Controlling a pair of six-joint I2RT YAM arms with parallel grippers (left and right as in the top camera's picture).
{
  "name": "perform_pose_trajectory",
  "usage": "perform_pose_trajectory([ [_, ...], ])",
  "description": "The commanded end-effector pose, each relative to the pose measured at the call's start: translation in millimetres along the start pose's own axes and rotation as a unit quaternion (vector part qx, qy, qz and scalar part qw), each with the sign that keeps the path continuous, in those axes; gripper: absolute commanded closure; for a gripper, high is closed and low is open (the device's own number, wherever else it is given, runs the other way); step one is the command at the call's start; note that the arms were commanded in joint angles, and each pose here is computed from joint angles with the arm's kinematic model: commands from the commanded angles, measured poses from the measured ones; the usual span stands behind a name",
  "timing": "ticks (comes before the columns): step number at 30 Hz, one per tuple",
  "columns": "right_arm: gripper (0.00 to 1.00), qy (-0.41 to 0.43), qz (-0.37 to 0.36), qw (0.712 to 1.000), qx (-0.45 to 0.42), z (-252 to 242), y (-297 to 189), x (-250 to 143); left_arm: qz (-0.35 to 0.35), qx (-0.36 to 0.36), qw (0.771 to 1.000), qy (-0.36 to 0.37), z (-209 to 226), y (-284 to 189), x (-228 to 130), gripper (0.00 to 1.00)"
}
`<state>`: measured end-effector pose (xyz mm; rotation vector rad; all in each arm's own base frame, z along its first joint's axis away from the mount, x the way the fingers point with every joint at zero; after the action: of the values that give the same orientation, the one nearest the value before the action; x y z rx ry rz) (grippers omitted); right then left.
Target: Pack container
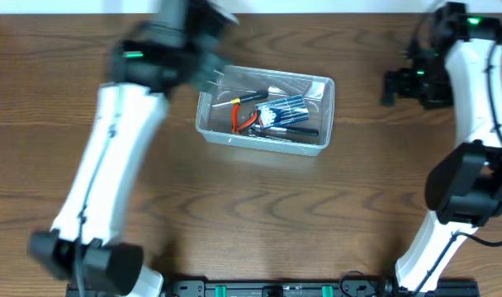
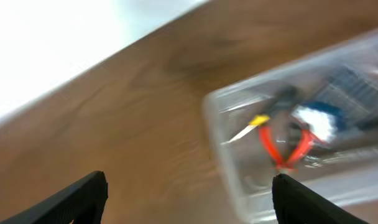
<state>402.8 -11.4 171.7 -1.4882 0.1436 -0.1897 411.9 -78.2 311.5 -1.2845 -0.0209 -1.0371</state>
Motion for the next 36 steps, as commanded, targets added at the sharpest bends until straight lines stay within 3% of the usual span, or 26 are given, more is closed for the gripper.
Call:
perform_pose_trajectory([
  [1, 0.03, -0.125, -0.024, 0.991, 0.05, 70, -28, -26, 0.052, -0.024, 0.988, -0.144, 22, 19, -40, 0.17],
  [4, 0.17, -0.177, -0.023, 0.983, 0.047, 103, -28, -41, 0.079, -0.062, 0.979, -0.178, 27, 30, -65, 0.17],
  [5, 0.29, -0.189, -0.02, 0.981, 0.05, 113, -27, -46, 0.092, -0.066, 0.976, -0.185, 28, 34, -72, 0.17],
  [6, 0.55, -0.201, -0.017, 0.978, 0.054, 122, -26, -52, 0.103, -0.069, 0.974, -0.19, 28, 38, -78, 0.17],
  [7, 0.71, -0.212, -0.015, 0.976, 0.055, 130, -26, -56, 0.113, -0.073, 0.972, -0.192, 27, 44, -83, 0.17],
  [8, 0.76, -0.221, -0.014, 0.974, 0.055, 136, -26, -60, 0.122, -0.076, 0.971, -0.193, 26, 49, -87, 0.17],
  [9, 0.91, -0.23, -0.012, 0.972, 0.054, 142, -25, -65, 0.131, -0.081, 0.969, -0.194, 24, 55, -90, 0.17],
  [10, 0.99, -0.236, -0.009, 0.97, 0.054, 147, -25, -68, 0.138, -0.085, 0.967, -0.195, 22, 60, -93, 0.17],
  [22, 0.99, -0.332, 0.029, 0.941, 0.058, 183, -11, -111, 0.209, -0.129, 0.949, -0.199, 3, 119, -120, 0.17],
  [36, 0.99, -0.374, 0.098, 0.921, 0.055, 185, 24, -147, 0.22, -0.14, 0.946, -0.194, -7, 130, -121, 0.18],
])
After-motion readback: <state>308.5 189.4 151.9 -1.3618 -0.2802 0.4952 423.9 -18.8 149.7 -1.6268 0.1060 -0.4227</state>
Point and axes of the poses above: each gripper's point midway between its finger pads, its own y axis out along the fingers, its own z axis along the line the jaws close on, x = y × z, the point moved 3 cm from there along -y, back along the fingers, and after that the axes turned 13 degrees about y, right-handed, at the moved point
